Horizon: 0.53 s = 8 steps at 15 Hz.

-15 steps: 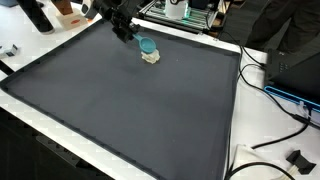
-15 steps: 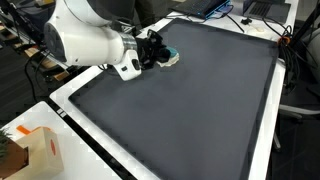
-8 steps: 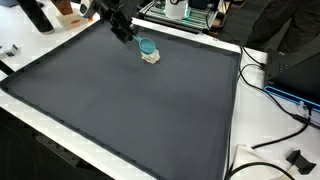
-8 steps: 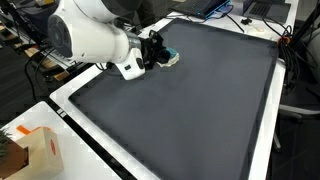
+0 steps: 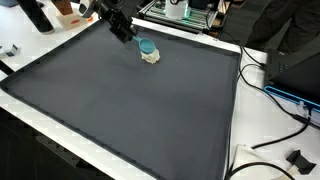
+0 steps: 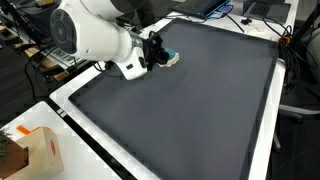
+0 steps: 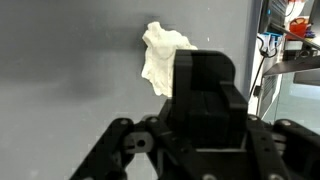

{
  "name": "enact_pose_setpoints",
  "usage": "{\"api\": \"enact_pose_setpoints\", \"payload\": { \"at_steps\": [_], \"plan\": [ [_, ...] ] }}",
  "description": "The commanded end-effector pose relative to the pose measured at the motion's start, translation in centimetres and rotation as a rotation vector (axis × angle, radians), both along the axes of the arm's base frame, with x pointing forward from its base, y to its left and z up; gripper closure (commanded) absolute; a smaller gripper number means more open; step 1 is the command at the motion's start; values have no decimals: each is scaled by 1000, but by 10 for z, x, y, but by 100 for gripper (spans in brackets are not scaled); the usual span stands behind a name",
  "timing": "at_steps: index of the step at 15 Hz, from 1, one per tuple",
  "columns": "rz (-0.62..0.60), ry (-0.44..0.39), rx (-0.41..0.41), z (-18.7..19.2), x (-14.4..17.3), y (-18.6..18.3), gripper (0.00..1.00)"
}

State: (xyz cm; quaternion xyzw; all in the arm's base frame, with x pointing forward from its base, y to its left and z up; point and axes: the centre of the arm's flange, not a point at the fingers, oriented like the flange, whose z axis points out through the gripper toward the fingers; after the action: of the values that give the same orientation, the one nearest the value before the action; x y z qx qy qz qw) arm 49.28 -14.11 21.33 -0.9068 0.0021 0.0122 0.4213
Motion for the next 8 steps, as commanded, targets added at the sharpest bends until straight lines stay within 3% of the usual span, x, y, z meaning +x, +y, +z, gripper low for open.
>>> {"api": "enact_pose_setpoints", "payload": {
  "at_steps": [1,8],
  "plan": [
    [30,59,-127,-48,-3,-2,75],
    [63,97,-128,-60,15,17,75]
  ]
}}
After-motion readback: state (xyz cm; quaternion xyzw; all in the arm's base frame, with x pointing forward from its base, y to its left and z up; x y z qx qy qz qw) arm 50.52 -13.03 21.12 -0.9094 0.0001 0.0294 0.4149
